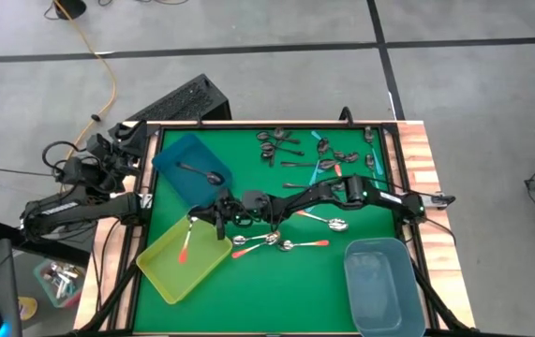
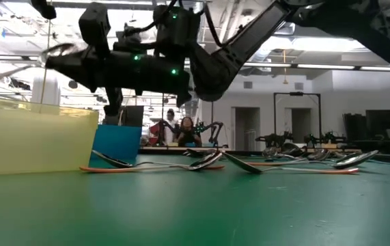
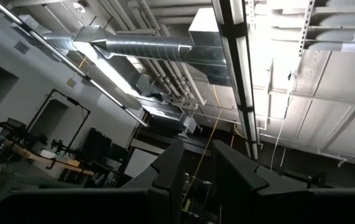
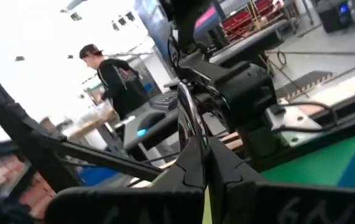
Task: Sort silverware by color (type)
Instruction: Put the orange spoon into the green bin
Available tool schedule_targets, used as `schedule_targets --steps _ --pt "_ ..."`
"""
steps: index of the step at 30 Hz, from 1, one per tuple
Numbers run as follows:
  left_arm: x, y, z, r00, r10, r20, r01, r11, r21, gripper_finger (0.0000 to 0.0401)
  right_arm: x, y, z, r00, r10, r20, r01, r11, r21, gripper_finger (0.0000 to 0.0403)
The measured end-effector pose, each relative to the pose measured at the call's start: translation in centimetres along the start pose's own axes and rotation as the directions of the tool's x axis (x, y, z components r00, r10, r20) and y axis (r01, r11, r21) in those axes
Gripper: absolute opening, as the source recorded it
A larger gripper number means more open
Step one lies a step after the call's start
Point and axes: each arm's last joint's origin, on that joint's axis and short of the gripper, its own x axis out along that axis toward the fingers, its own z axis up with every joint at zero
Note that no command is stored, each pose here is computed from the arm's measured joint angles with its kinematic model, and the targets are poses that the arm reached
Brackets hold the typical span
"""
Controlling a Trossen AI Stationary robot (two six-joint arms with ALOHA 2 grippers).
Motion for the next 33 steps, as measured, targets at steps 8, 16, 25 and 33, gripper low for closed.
schedule_targets --steps 8,16,25,33 --pt "0.0 0.1 -0.1 1.0 0.027 -0.008 -0.027 1.0 0.005 0.0067 -0.2 -1.0 -1.5 1.0 -0.014 -0.009 0.015 0.999 0.032 0.0011" --pt "0.0 0.1 -0.1 1.0 0.028 -0.007 -0.028 1.0 0.006 0.0067 -0.3 -1.3 -2.2 0.996 -0.003 -0.09 0.001 1.0 -0.025 0.0027" --pt "0.0 0.1 -0.1 1.0 0.028 -0.007 -0.028 1.0 0.002 0.0068 -0.3 -1.4 -2.4 0.992 0.017 -0.129 -0.023 0.999 -0.046 0.0073" --pt "0.0 0.1 -0.1 1.0 0.028 -0.007 -0.028 1.0 0.001 0.0068 -0.4 -2.0 -1.8 0.99 0.031 -0.14 -0.046 0.993 -0.11 0.01"
